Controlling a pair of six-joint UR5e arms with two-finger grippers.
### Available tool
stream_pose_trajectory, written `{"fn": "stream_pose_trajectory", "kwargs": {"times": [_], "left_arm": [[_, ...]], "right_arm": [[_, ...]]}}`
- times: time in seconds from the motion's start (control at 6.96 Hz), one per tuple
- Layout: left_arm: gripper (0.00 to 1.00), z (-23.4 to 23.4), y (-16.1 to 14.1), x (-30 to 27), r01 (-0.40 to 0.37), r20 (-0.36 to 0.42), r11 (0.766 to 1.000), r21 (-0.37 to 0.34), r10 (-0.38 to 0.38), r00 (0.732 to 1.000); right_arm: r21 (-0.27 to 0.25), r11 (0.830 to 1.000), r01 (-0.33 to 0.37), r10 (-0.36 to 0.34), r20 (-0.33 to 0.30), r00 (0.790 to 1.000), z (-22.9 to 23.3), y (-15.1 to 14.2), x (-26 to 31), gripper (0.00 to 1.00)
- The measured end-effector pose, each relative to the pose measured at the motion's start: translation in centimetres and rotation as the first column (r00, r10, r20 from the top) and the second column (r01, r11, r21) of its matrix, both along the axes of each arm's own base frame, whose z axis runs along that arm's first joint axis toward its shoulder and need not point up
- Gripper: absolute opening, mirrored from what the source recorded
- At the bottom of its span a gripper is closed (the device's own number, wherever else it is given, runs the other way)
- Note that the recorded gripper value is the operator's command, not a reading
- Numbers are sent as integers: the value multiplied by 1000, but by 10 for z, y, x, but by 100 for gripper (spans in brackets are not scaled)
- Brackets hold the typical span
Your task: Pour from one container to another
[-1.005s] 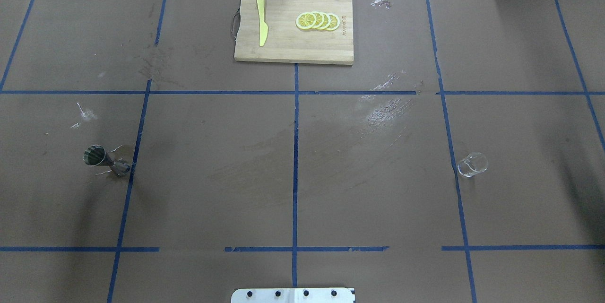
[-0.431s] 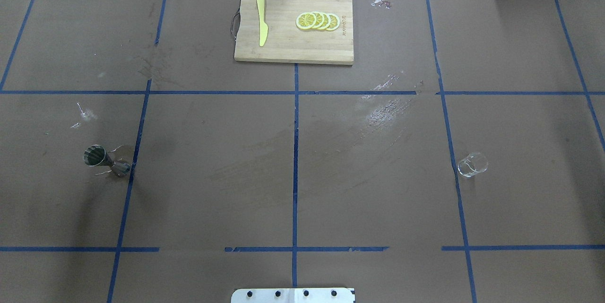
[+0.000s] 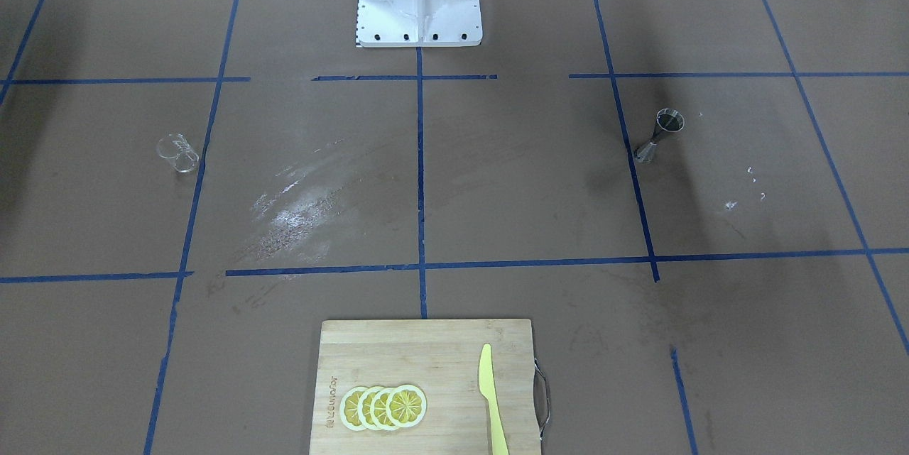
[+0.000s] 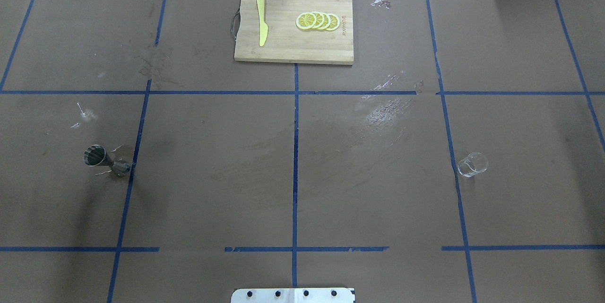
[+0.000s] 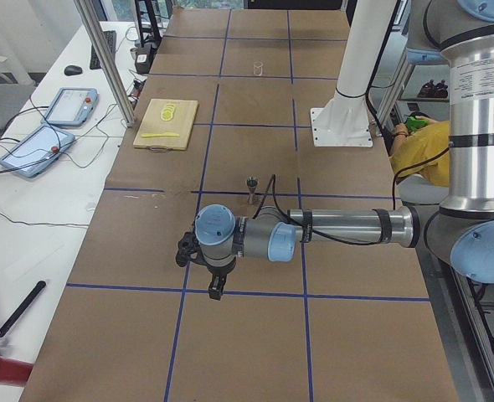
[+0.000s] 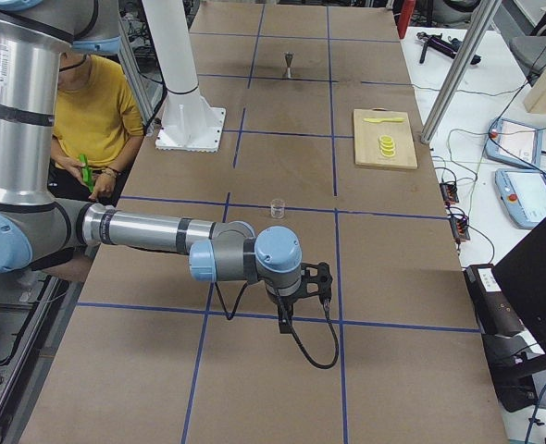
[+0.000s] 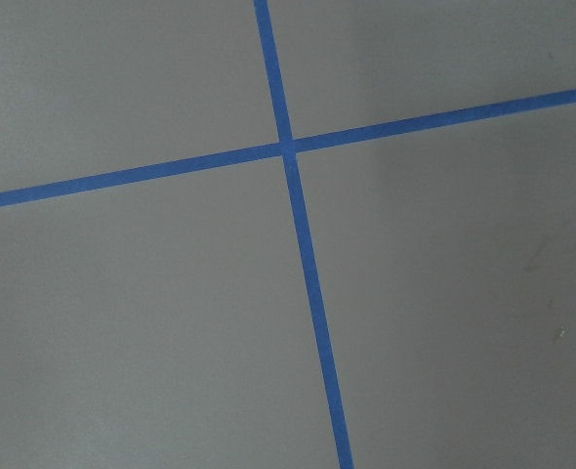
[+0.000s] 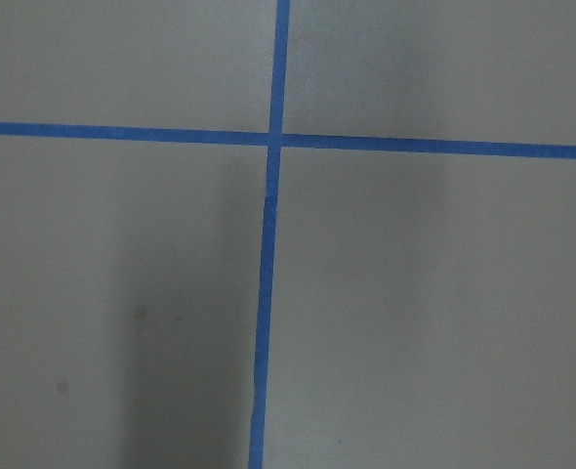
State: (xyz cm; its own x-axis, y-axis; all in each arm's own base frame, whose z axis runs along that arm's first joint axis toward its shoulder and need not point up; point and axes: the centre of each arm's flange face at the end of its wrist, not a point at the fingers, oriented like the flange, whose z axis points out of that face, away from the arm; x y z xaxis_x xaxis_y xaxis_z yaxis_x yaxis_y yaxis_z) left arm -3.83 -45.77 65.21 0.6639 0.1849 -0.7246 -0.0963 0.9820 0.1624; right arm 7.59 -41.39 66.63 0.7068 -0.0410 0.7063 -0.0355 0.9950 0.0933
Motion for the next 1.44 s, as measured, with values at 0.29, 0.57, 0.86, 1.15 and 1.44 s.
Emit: {"fn": "stream_pose_trajectory", "kwargs": {"times": [0.29, 0.57, 0.86, 1.15, 1.44], "left_arm": [[100, -7, -3, -1, 1, -3, 1000, 18, -1, 1000], [100, -10, -7, -1, 1, 1, 1000, 27, -1, 1000], [100, -17, -11, -1, 1, 6, 999, 45, -2, 1000], [100, -21, -13, -1, 0, 5, 998, 60, 0, 1000], [100, -23, -12, -2, 2, 6, 998, 64, -2, 1000]], "right_arm": [[0, 1000, 1, -1, 5, 1000, -1, 1, 0, 100], [-5, 1000, 1, -1, 15, 1000, 0, 3, -1, 100], [-14, 1000, 2, -2, 31, 1000, 3, 7, -2, 100], [-6, 1000, 3, -2, 34, 999, 1, 7, -2, 100], [-2, 1000, 2, -2, 34, 999, 0, 5, -2, 100]]}}
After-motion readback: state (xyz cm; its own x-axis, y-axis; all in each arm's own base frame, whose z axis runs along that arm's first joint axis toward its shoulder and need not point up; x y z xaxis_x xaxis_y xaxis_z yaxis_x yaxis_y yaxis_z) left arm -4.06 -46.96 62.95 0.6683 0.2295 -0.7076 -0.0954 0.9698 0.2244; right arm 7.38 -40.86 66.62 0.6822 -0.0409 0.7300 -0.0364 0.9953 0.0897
